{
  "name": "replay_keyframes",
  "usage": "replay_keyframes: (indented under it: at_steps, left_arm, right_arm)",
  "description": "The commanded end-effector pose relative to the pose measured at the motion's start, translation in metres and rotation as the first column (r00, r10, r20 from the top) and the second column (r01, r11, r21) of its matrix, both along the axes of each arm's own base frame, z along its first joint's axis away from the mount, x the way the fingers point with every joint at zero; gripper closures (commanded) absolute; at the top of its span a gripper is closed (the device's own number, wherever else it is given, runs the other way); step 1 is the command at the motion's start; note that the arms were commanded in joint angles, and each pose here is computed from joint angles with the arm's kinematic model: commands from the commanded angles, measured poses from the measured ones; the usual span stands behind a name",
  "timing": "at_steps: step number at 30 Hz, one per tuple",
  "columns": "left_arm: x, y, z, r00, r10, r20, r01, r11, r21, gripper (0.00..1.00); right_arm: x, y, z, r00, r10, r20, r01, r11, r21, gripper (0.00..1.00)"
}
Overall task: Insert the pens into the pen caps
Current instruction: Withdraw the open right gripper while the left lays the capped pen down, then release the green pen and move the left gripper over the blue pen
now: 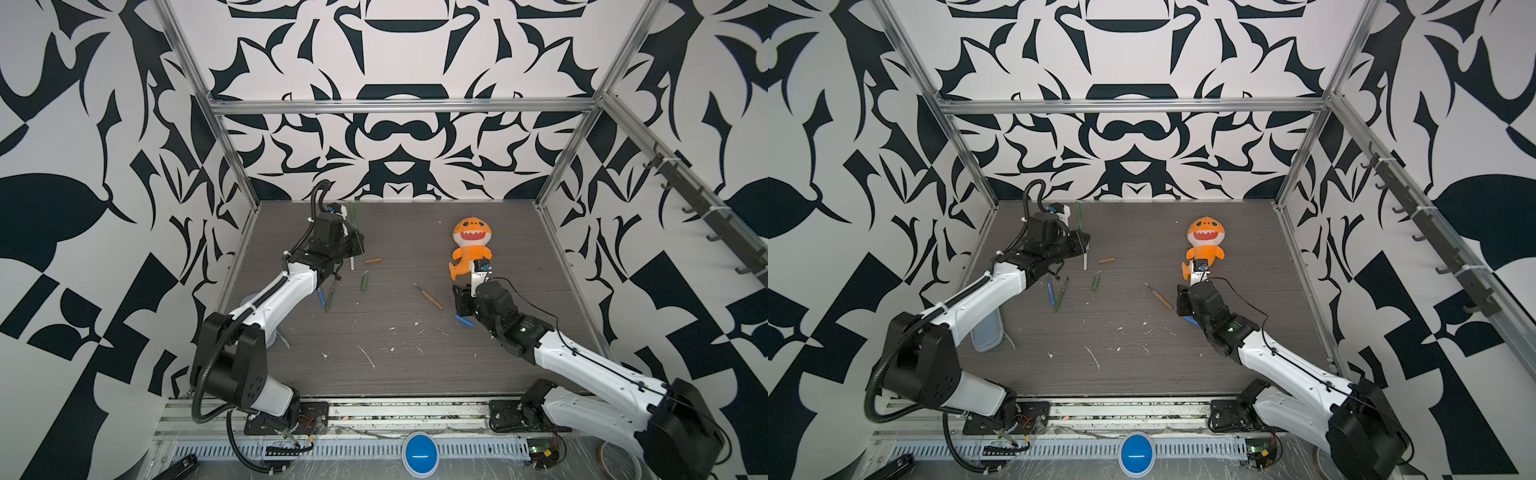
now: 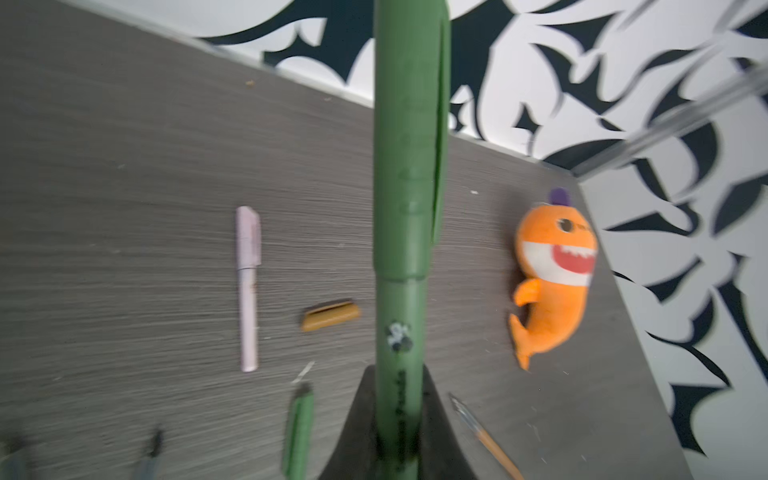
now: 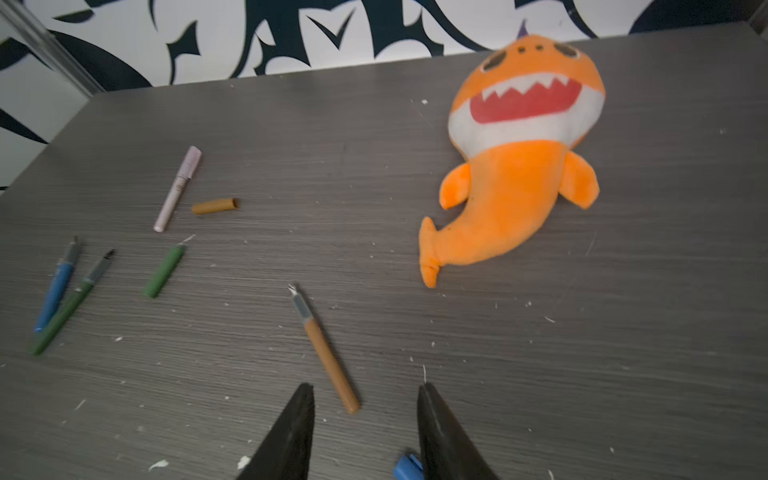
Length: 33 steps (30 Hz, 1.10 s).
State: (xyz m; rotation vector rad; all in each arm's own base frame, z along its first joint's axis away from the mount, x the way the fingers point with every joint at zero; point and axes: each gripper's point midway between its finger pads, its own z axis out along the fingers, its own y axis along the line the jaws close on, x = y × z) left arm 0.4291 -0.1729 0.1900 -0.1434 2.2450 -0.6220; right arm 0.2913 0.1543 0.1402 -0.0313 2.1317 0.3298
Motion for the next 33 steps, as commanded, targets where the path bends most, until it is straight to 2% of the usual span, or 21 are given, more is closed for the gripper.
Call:
replay_keyframes:
  at_steps: [1,3,5,6,14,26,33]
  left_arm:
    - [-0.002,0.036,-0.063,0.958,0.064,-0.279,-0.062,0.998,0.015,1.00]
    - [0.006,0.043,-0.089,0.923,0.060,-0.380,-0.059,0.998,0.016,1.00]
    - [0.011,0.047,-0.104,0.891,0.059,-0.451,-0.023,0.996,0.085,1.00]
    - [0.012,0.043,-0.112,0.873,0.033,-0.486,0.010,0.996,0.086,1.00]
    - [0.018,0.048,-0.149,0.798,0.037,-0.601,0.075,0.984,0.160,0.89]
    - [0.022,0.049,-0.166,0.766,0.030,-0.642,0.115,0.976,0.183,0.80]
    - [0.028,0.048,-0.160,0.775,0.022,-0.632,0.125,0.974,0.188,0.76]
  right_arm:
    - [0.016,0.011,0.040,0.990,-0.037,0.135,0.015,0.987,0.159,0.56]
    - [0.016,0.007,0.030,0.991,-0.062,0.118,0.043,0.987,0.157,0.56]
    - [0.017,0.002,0.021,0.990,-0.100,0.103,0.081,0.982,0.168,0.56]
    - [0.018,0.000,0.018,0.989,-0.112,0.100,0.095,0.982,0.162,0.56]
    - [0.018,-0.014,0.012,0.978,-0.178,0.108,0.163,0.978,0.133,0.56]
    - [0.019,-0.018,0.011,0.975,-0.193,0.109,0.180,0.977,0.117,0.56]
    - [0.019,-0.016,0.010,0.977,-0.184,0.103,0.173,0.979,0.113,0.56]
